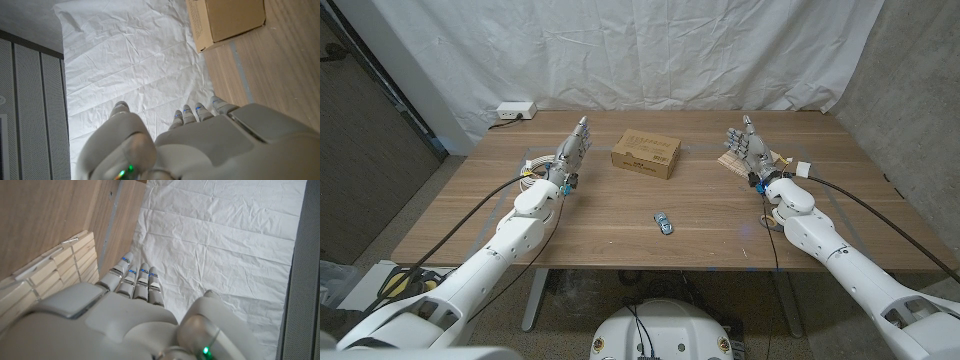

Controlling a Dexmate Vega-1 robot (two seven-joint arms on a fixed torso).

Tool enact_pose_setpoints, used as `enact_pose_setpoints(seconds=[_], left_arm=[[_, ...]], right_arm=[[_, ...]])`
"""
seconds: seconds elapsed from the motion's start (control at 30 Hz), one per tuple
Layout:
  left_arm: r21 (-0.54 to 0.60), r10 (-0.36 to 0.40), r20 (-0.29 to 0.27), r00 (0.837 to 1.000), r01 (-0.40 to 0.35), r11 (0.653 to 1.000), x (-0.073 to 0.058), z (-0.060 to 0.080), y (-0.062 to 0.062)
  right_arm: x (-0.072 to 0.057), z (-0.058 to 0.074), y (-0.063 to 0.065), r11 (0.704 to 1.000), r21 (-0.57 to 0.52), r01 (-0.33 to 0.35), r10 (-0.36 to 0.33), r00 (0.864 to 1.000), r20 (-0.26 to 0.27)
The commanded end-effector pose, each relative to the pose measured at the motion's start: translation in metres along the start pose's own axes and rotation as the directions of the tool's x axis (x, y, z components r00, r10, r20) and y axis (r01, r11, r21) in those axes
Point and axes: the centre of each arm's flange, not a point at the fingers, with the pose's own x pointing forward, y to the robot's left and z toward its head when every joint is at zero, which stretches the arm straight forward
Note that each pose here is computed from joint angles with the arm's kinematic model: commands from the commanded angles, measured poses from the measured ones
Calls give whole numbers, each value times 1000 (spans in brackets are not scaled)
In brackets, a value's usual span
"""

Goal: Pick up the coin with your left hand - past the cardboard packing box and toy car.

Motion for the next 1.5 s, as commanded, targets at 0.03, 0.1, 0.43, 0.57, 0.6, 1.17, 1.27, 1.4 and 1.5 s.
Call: enact_pose_setpoints(seconds=[0.03,0.1,0.43,0.57,0.6,1.17,1.27,1.4,1.5], left_arm=[[44,2,10,1000,-2,999,4,11,2],[70,-17,9,1000,17,997,4,15,3],[140,-34,49,998,27,990,-1,29,6],[201,-40,49,998,29,979,-3,35,5],[204,-37,51,998,26,979,-3,35,5],[292,-66,107,992,32,956,-6,51,2],[334,-74,120,990,30,942,-6,56,-1],[356,-71,143,987,16,934,-8,59,-5],[372,-78,138,987,21,928,-7,60,-5]], right_arm=[[3,0,-1,1000,14,16,-16,1000,-19],[2,1,-1,1000,14,17,-17,1000,-17],[-1,2,-1,999,10,32,-32,999,-15],[-2,2,0,999,11,35,-35,999,-18],[-2,2,0,999,13,35,-35,999,-17],[-3,-1,2,999,24,43,-42,999,-23],[-3,-1,3,999,25,43,-43,999,-21],[-3,-1,3,999,28,45,-45,999,-19],[-3,-1,2,998,29,48,-47,999,-19]])
